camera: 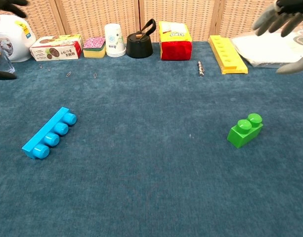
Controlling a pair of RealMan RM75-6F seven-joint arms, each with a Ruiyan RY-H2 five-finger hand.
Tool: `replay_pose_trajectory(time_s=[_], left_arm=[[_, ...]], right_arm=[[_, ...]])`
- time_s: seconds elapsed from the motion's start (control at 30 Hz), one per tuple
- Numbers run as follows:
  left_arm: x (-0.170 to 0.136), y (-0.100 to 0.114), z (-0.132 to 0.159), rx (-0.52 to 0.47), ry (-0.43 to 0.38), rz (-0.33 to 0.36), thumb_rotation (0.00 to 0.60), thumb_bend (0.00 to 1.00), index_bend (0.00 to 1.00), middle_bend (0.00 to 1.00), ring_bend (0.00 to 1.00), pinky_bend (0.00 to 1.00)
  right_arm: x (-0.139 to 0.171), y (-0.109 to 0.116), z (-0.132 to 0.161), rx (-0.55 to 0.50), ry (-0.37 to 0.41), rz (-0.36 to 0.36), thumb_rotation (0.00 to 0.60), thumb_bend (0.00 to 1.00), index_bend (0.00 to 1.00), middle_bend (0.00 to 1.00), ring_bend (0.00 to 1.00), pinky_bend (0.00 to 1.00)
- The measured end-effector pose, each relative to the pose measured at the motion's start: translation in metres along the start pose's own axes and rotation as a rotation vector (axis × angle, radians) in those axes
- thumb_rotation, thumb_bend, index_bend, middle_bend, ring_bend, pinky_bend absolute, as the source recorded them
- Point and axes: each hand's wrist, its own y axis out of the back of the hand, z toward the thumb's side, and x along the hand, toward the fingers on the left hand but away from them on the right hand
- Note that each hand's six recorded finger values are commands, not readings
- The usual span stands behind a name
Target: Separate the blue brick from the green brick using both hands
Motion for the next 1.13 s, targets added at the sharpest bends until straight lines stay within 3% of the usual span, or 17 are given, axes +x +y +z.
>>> replay_pose_trajectory(time_s=[0.27,0.57,0.8,1.13], left_arm=[[-0.057,0.027,-0.053,0.013,0.145,0.064,0.600,0.08,0.04,0.16,0.03,0.15],[-0.114,0.051,-0.099,0.017,0.299,0.157,0.600,0.08,0.07,0.16,0.03,0.15],[-0.141,0.051,-0.123,0.010,0.394,0.162,0.600,0.08,0.07,0.16,0.03,0.15],[-0.156,0.049,-0.136,-0.006,0.457,0.167,0.600,0.08,0.08,0.16,0.03,0.15]], right_arm=[[0.013,0.008,-0.025,0.021,-0.093,-0.051,0.600,0.13,0.33,0.33,0.28,0.29],[0.042,0.016,-0.051,0.226,-0.244,-0.098,0.600,0.13,0.34,0.33,0.29,0.29],[0.083,0.018,-0.069,0.262,-0.372,-0.119,0.600,0.13,0.35,0.34,0.29,0.29],[0.113,0.021,-0.073,0.276,-0.433,-0.139,0.600,0.13,0.35,0.34,0.29,0.29]])
